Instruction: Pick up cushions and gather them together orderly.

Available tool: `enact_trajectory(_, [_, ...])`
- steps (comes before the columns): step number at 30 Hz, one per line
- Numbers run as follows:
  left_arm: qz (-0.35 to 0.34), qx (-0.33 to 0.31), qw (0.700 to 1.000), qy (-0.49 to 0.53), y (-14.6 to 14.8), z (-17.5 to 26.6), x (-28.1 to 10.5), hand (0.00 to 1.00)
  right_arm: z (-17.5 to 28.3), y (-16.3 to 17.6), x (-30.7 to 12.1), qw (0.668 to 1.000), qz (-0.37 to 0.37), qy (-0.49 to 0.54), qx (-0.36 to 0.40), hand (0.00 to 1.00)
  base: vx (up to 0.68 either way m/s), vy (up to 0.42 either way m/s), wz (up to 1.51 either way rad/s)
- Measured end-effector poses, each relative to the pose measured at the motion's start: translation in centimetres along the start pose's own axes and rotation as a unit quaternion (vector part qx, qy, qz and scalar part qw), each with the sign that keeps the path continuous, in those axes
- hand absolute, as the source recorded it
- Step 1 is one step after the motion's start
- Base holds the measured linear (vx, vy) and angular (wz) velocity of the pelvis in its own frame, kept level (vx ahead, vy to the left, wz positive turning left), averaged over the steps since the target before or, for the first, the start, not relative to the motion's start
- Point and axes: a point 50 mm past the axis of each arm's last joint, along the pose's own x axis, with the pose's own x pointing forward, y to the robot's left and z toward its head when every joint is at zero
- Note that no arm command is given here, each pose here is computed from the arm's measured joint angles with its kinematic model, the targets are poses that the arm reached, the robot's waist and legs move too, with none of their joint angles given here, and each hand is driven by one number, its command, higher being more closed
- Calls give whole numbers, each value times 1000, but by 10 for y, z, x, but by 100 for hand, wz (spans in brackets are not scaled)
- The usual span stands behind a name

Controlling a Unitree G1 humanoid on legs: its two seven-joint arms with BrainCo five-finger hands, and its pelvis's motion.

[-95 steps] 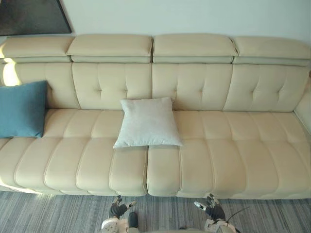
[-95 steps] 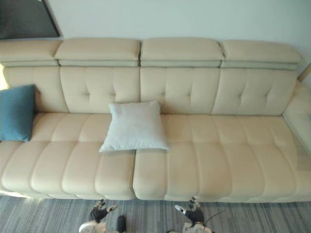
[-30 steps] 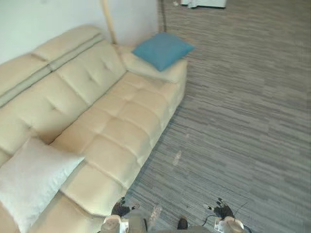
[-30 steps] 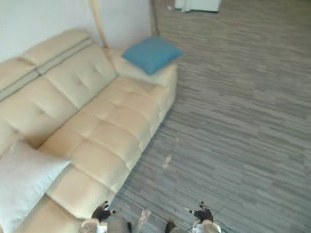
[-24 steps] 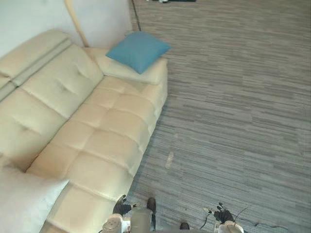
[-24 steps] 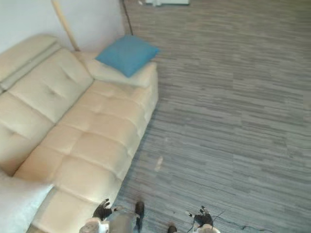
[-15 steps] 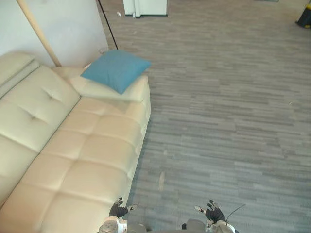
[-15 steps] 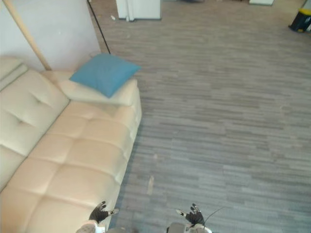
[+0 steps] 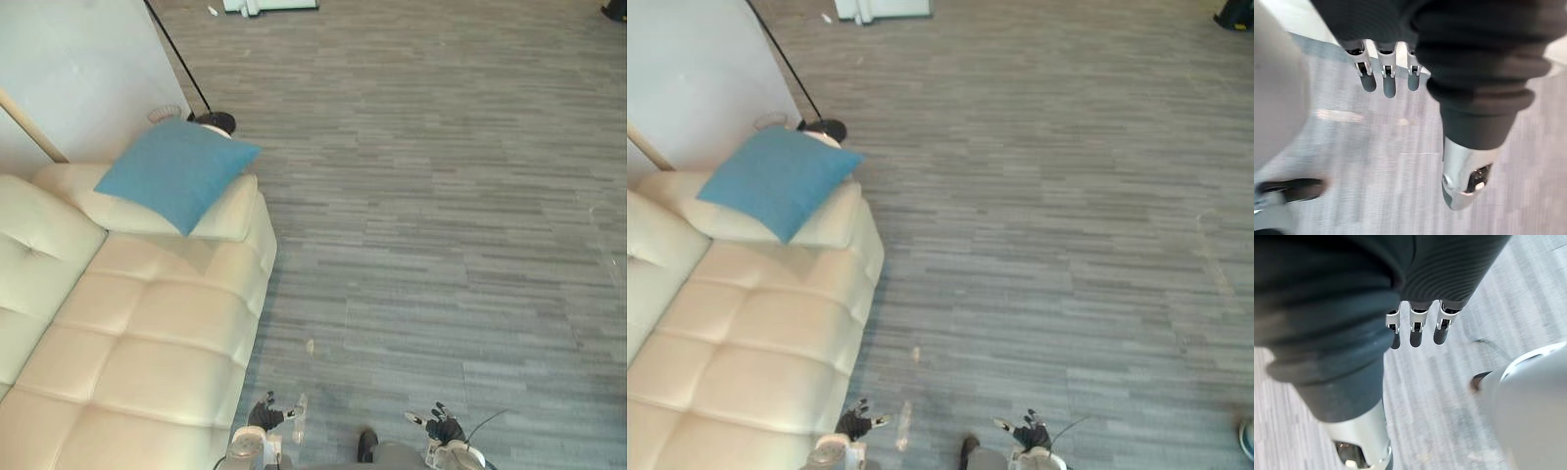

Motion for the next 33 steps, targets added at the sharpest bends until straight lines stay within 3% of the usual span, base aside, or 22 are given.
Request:
enact_trajectory(6, [-13, 24, 1000, -15, -4, 6, 1, 0, 3, -13, 0, 1000, -23, -2, 12, 0, 375, 65, -10])
enact_trajectory(17, [-2, 40, 999, 12, 10, -4, -1, 0, -11, 2, -6, 1000, 8, 6, -3, 0, 519, 105, 4])
enact_trajectory(24, [3, 23, 1000, 16, 9, -7, -1, 0, -16, -1, -7, 1000, 3, 13, 1, 0, 465, -201, 71])
enact_trajectory(28, [5, -20, 1000, 24, -1, -12, -3, 0, -8, -6, -4, 1000, -8, 3, 11, 0, 428, -304, 54])
enact_trajectory(33, [-3, -20, 1000, -5, -6, 5, 1, 0, -11, 2, -5, 1000, 8, 7, -8, 0, 280, -171, 95])
